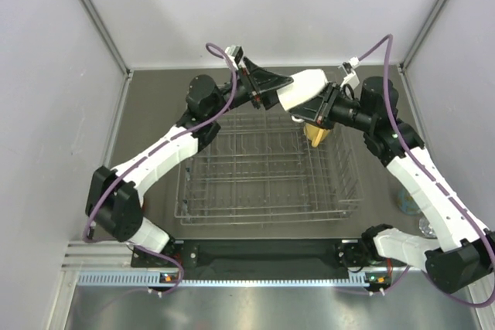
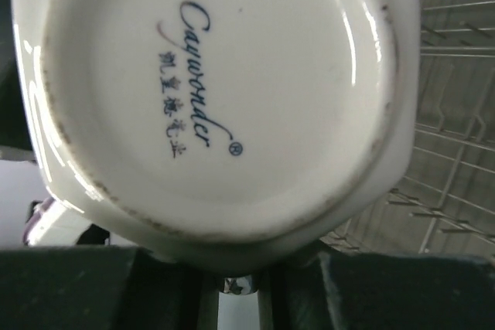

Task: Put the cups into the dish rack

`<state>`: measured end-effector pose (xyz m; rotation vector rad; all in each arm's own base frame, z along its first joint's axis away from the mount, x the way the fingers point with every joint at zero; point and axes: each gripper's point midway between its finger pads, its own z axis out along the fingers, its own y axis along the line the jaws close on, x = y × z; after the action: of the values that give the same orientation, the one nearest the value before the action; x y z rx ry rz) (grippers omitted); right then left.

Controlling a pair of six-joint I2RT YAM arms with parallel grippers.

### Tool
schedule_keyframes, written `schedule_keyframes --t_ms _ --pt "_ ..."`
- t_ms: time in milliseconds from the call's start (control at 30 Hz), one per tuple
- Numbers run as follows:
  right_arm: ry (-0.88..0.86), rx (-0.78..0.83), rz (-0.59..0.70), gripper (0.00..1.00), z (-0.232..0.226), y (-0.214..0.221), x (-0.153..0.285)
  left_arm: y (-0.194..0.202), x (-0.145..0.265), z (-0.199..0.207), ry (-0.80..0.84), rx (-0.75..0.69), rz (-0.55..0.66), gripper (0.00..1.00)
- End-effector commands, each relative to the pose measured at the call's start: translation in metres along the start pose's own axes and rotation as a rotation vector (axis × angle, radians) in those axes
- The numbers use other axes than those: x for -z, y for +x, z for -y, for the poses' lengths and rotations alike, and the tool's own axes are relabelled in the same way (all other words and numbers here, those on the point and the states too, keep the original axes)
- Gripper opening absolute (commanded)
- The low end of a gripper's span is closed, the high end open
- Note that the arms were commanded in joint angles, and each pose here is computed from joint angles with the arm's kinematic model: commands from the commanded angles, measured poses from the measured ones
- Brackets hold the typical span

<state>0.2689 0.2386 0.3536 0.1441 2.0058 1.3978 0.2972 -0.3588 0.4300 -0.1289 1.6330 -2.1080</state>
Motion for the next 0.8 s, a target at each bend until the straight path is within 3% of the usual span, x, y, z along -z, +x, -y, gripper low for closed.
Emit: schedule_keyframes --t_ms 0,67,333,567,767 --pt "0.08 0.123 0.071 0.0 0.001 -0.018 0.015 -0.006 0.032 0.039 0.003 -0.152 0.032 0.69" --pt "0.164 0.133 0.059 0.0 0.018 -0.012 0.018 -0.01 0.049 0.032 -0.092 -0.188 0.074 0.76" --pt "0.539 0.216 -0.082 0.0 0.094 0.031 0.018 -0.045 0.118 0.029 -0.42 -0.344 0.218 0.77" --pt "0.815 0.213 -0.063 0.0 0.147 0.038 0.028 -0.058 0.144 0.047 -0.541 -0.489 0.259 0.75" --pt "0.983 0.216 -0.057 0.0 0.181 0.045 0.037 -0.065 0.162 0.036 -0.637 -0.477 0.253 0.74"
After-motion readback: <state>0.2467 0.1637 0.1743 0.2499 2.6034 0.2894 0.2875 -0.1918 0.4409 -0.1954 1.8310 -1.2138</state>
